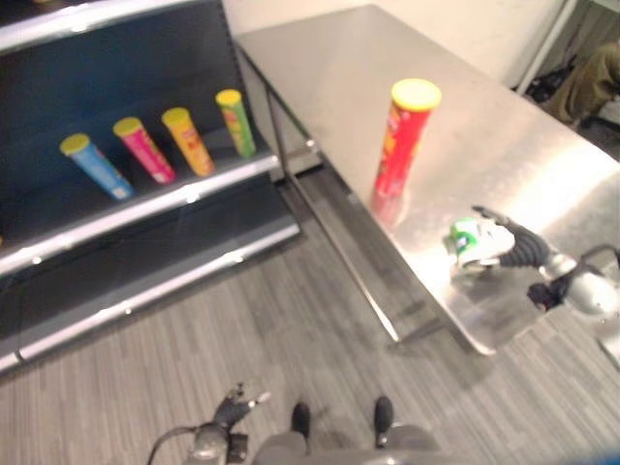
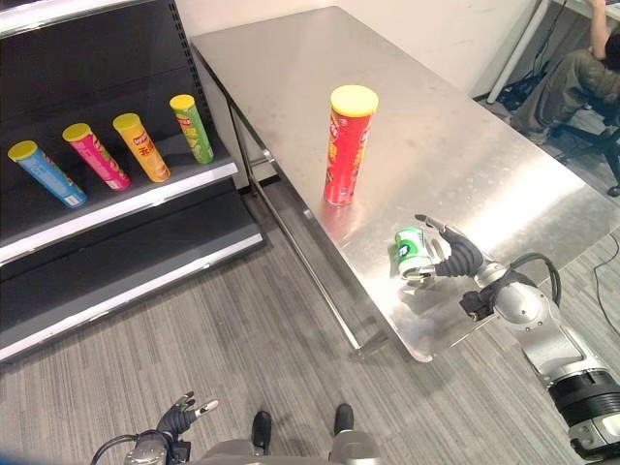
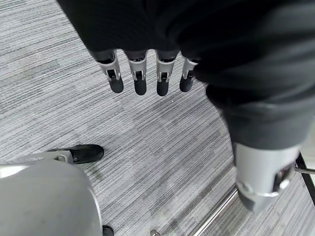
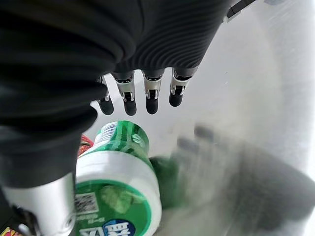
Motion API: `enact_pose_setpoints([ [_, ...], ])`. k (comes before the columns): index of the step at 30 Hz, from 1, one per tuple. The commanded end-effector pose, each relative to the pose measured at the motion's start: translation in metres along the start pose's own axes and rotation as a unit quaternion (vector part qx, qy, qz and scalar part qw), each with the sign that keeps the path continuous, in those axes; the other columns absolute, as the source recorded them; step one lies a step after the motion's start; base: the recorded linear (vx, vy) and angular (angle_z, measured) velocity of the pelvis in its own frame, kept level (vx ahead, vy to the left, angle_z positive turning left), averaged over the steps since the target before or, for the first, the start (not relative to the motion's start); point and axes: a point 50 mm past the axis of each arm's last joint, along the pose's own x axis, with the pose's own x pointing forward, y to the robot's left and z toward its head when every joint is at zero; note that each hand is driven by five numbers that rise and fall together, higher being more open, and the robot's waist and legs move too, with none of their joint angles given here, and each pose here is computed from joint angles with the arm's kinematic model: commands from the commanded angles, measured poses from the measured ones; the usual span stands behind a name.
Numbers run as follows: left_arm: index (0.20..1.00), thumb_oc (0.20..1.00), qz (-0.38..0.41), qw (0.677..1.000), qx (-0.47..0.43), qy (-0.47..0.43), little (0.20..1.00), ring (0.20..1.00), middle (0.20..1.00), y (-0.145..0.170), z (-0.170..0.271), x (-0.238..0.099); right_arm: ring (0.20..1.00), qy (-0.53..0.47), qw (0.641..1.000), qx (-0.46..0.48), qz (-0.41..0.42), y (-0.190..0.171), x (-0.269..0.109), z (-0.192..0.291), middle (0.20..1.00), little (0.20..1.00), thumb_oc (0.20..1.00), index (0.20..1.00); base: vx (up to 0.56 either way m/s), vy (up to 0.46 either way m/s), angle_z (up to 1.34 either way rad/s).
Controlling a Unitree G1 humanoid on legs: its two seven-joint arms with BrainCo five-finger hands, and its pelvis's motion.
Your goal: Put the goods on the table back onto the shelves and tidy them up.
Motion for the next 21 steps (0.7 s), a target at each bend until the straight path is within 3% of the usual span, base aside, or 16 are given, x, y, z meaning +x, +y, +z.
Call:
enact_pose_setpoints([
  [1, 1.0, 1.0, 0.036, 0.999, -0.012, -0.029, 1.0, 1.0, 1.0, 0.022, 0.014, 0.002, 1.0, -0.064, 0.997, 0.006, -0.035, -0.012, 0.008, 0.025, 1.0, 1.0, 1.0, 1.0, 0.0, 0.0, 0.0],
  [12, 1.0, 1.0, 0.028, 0.999, -0.019, -0.025, 1.0, 1.0, 1.0, 0.009, 0.016, 0.005, 1.0, -0.09, 0.994, -0.014, -0.063, -0.021, 0.016, 0.039, 1.0, 1.0, 1.0, 1.0, -0.01, 0.011, 0.0],
  [14, 1.0, 1.0, 0.028, 0.999, -0.022, -0.017, 1.0, 1.0, 1.0, 0.004, 0.013, 0.005, 1.0, -0.108, 0.989, -0.056, -0.089, -0.03, 0.018, 0.05, 1.0, 1.0, 1.0, 1.0, 0.0, 0.004, -0.05],
  [16, 1.0, 1.0, 0.034, 0.999, -0.023, -0.018, 1.0, 1.0, 1.0, 0.003, 0.015, 0.006, 1.0, -0.127, 0.969, -0.177, -0.112, -0.043, 0.015, 0.066, 1.0, 1.0, 1.0, 1.0, -0.01, -0.005, -0.13],
  [17, 1.0, 1.0, 0.034, 0.999, -0.023, -0.018, 1.0, 1.0, 1.0, 0.003, 0.015, 0.006, 1.0, -0.127, 0.969, -0.178, -0.112, -0.043, 0.015, 0.066, 1.0, 1.0, 1.0, 1.0, 0.0, 0.001, -0.2],
  [19, 1.0, 1.0, 0.037, 0.999, -0.018, -0.022, 1.0, 1.0, 1.0, 0.004, 0.017, 0.007, 1.0, -0.146, 0.941, -0.283, -0.117, -0.051, 0.009, 0.081, 1.0, 1.0, 1.0, 1.0, -0.01, 0.001, -0.13],
  [21, 1.0, 1.0, 0.038, 0.999, -0.017, -0.024, 1.0, 1.0, 1.0, 0.003, 0.019, 0.007, 1.0, -0.148, 0.933, -0.307, -0.115, -0.052, 0.008, 0.083, 1.0, 1.0, 1.0, 1.0, 0.0, 0.002, -0.05],
])
